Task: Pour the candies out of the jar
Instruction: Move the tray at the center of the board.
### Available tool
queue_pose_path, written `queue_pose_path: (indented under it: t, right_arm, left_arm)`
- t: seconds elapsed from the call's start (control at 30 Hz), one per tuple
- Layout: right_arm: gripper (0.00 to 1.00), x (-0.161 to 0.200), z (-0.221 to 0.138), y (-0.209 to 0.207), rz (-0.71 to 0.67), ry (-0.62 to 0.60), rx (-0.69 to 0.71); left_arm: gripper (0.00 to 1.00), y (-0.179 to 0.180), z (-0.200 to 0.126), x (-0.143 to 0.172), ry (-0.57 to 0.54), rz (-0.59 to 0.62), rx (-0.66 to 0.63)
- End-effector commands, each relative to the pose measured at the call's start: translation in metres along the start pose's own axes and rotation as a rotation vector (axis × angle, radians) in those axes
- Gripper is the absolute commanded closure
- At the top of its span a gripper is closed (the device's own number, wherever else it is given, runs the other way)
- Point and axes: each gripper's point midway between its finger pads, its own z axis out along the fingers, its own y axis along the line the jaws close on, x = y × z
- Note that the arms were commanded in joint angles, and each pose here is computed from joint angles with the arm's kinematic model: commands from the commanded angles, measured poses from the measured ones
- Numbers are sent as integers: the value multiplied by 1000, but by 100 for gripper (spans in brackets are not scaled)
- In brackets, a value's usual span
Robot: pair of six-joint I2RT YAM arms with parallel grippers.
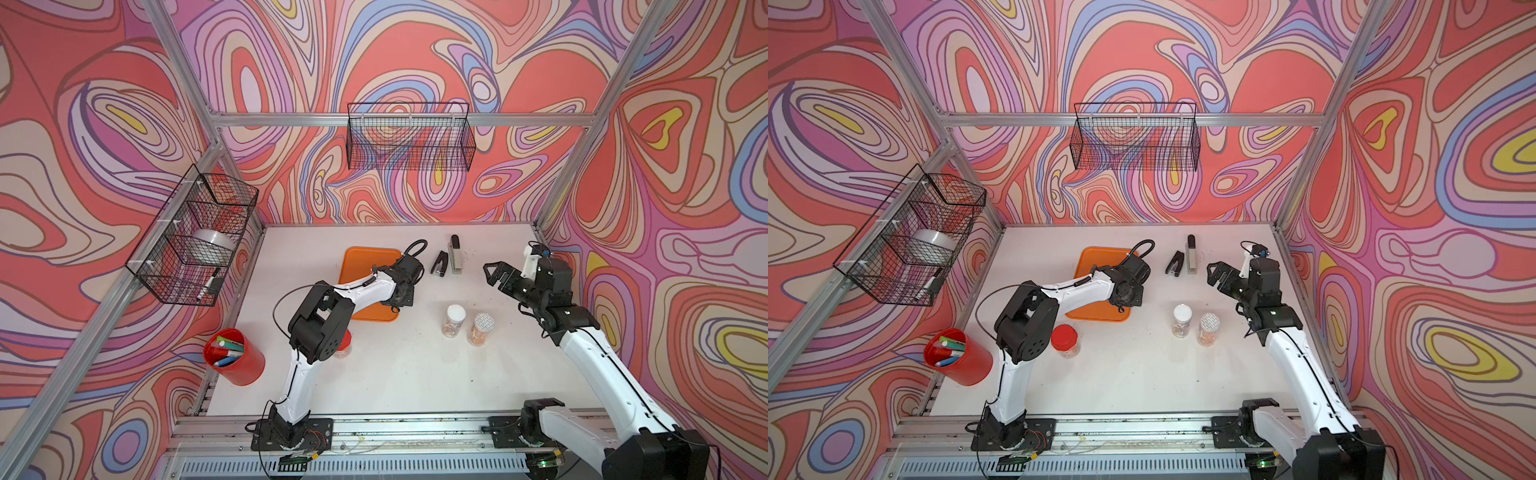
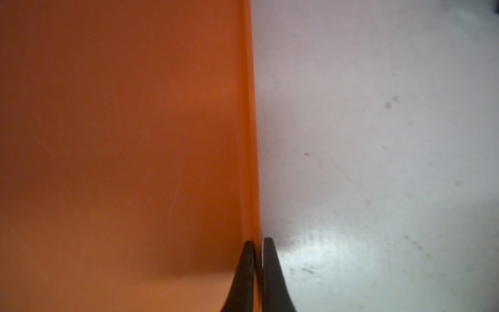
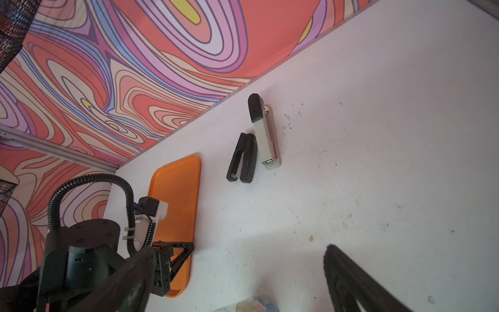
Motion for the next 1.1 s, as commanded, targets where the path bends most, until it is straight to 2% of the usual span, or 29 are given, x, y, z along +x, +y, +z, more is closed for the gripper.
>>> queue_pose_path:
  t: [0.0, 0.2, 0.3, 0.33, 0.47, 0.53, 0.57, 0.7, 0.77, 0.83, 0.97, 1.07]
  right_arm:
    - [2, 3, -1, -2, -11, -5, 6]
    - [2, 5, -3, -1, -12, -3, -3]
    - [2, 4, -4, 2, -21, -2, -12]
    - [2, 3, -4, 2, -25, 1, -12]
    - [2, 1, -2, 7, -47, 18, -15]
    - [2, 1, 1, 16, -67, 28, -36]
    - [2, 1, 2, 22, -77, 32, -45]
    - [3, 10, 12, 62, -155, 68, -97]
    - [5, 20, 19, 84, -183, 102, -138]
    - [7, 35, 25, 109, -208, 147, -190]
    - [9, 79, 40, 162, -331, 226, -235]
    - [13, 123, 49, 202, -430, 303, -280]
  left_arm:
    - [100, -47, -3, 9, 31, -61, 115]
    - [99, -84, -2, 10, 41, -97, 175]
    - [57, -87, -10, 4, 21, -98, 173]
    - [46, -84, -16, -1, 0, -90, 164]
    - [21, -67, -51, -23, -103, -52, 146]
    - [17, -46, -71, -37, -161, -60, 135]
    - [10, -36, -80, -42, -182, -69, 132]
    - [8, 25, -112, -60, -259, -132, 97]
    - [0, 58, -127, -66, -300, -148, 55]
    - [0, 90, -142, -70, -334, -163, 16]
    - [0, 153, -163, -69, -385, -249, -39]
    - [0, 193, -168, -64, -398, -374, 1]
